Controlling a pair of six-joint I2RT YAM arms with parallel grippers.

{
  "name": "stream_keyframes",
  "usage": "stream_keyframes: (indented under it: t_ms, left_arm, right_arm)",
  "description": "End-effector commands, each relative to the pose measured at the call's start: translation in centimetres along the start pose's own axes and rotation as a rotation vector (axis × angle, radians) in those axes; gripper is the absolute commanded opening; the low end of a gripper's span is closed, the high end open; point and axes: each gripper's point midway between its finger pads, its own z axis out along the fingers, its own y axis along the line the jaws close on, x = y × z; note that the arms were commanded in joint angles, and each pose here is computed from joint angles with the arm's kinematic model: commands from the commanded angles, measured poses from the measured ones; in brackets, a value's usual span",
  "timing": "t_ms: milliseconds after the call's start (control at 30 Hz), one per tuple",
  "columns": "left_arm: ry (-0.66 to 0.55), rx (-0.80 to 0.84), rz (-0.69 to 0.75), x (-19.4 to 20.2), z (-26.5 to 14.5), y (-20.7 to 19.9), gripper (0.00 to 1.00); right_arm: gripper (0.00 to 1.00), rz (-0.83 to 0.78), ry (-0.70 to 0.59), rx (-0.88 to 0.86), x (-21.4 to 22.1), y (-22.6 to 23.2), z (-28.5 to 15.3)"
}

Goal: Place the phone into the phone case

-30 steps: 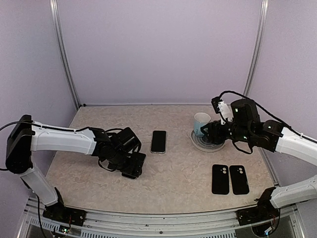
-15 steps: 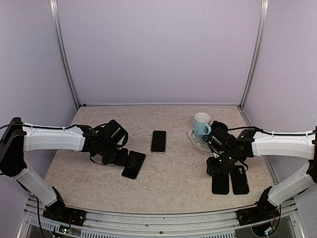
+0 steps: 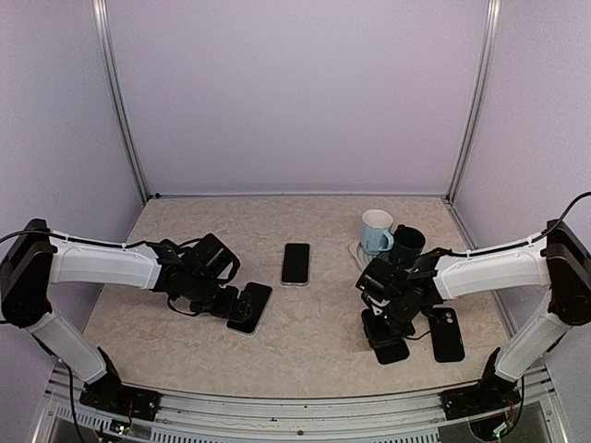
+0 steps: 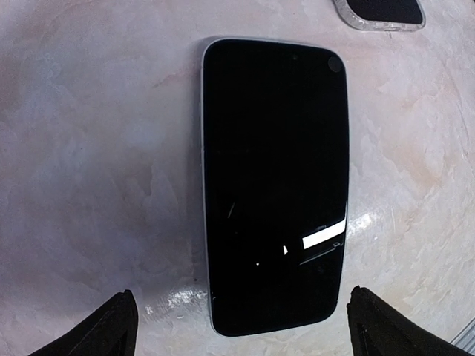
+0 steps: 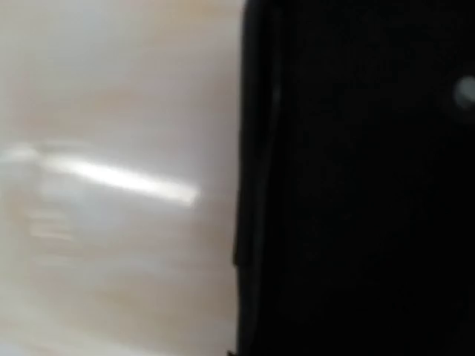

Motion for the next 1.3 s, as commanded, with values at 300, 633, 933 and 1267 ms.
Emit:
stream_keyframes:
  t_ms: [300,633,933,1267]
  left_arm:
    - [0.021,0.001,0.049,2.0,1.5,0.8,0.84]
    - [0.119,0.070,0.104,4.3,2.4,-0.4,0.77]
    - [0.203,0.194,0.192,6.0,3.5,-4.8,0.77]
    - [0.153,0.386,0.242,4.0,1.0,-11.2,0.77]
  right_arm:
    - [0.00,-0.152,-0.067,-0.197,-6.4,12.7,1.1]
    - [0.32,-0.194,-0.086,-0.193,-7.4,14.0,-0.9]
    - [0.43,-0.165,-0.149,-0.176,-7.8,12.9,-2.4]
    - [0.59,-0.165,-0.196,-0.167,-9.0,13.2,-3.5]
